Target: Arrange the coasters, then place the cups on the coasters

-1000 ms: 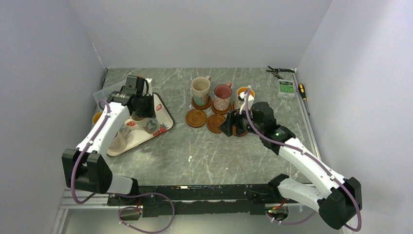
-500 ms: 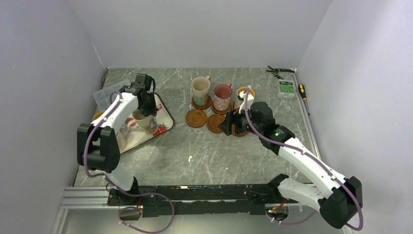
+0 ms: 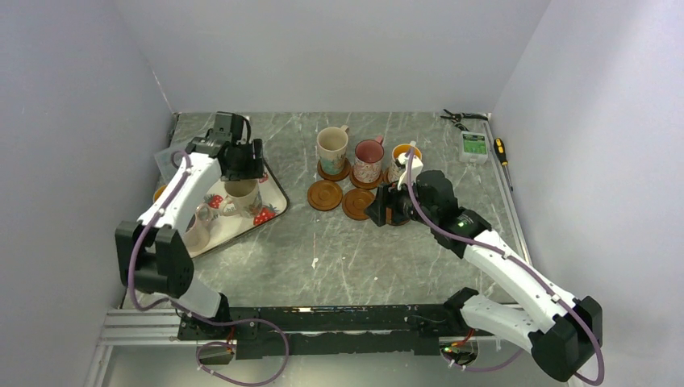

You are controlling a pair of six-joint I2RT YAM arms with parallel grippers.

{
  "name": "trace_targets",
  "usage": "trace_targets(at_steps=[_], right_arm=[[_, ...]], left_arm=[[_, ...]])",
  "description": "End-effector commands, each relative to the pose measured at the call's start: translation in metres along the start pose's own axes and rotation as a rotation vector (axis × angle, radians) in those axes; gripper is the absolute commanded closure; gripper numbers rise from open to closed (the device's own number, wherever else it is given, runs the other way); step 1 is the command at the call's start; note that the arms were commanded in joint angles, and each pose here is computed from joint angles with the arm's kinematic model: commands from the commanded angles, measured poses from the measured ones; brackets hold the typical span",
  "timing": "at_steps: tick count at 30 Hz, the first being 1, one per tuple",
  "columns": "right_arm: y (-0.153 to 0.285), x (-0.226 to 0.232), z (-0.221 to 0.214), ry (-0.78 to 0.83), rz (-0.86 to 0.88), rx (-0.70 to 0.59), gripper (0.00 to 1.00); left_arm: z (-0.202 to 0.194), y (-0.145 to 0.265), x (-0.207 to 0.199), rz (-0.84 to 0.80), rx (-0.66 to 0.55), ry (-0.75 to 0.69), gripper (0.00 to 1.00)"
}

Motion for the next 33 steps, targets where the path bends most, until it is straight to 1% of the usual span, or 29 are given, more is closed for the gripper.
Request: trace_targets(at_steps=[1,4,9,14,16,20,25,28,30,33], right_arm=[[0.008,0.004,0.020,0.026,-0.002,-0.066,0.27],[0.009,0.004,0.020,0.028,0.000,-0.068,0.27],[0.014,-0.003,0.022,0.010,-0.053,-0.097,0.28],[0.027,-0.016,0.024,-0.007,-0.149,-0.145,0.27],[0.031,-0.024,0.026,-0.013,-0.199,-0.155,0.26],[0.035,-0.028,0.022,-0.024,-0.233,-0.143,0.26],[0.038,-0.035,0.018,-0.033,-0.275,-0.144,0.26],[0.043,-0.042,0.019,-0.039,-0.325,-0.146,0.26],[0.048,-0.048,0.020,-0.043,-0.376,-0.148,0.26],[0.058,-0.062,0.022,-0.048,-0.477,-0.144,0.25]], left_arm=[[0.022,0.056,-0.002,-0.076,-0.142,-0.147,0.30],[0.024,0.065,0.018,-0.056,-0.164,-0.167,0.28],[0.026,0.057,0.059,-0.037,-0.161,-0.113,0.28],[0.022,0.038,0.049,-0.146,-0.135,-0.163,0.29],[0.022,0.027,0.049,-0.153,-0.120,-0.171,0.32],[0.019,0.014,0.050,-0.164,-0.081,-0.167,0.43],[0.013,0.001,0.062,-0.100,-0.046,-0.159,0.44],[0.010,-0.005,0.064,-0.093,-0.032,-0.155,0.45],[0.009,-0.008,0.060,-0.116,-0.025,-0.153,0.50],[0.009,-0.012,0.058,-0.132,-0.012,-0.144,0.61]])
Point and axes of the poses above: each gripper's point midway between its finger pads, its own y axis back along the fingers, its own x axis along the line the jaws close on, z = x × y, the point moved 2 cm from there along y, back along the fingers, and after that the axes turned 9 degrees about y, right-handed, at the moved point
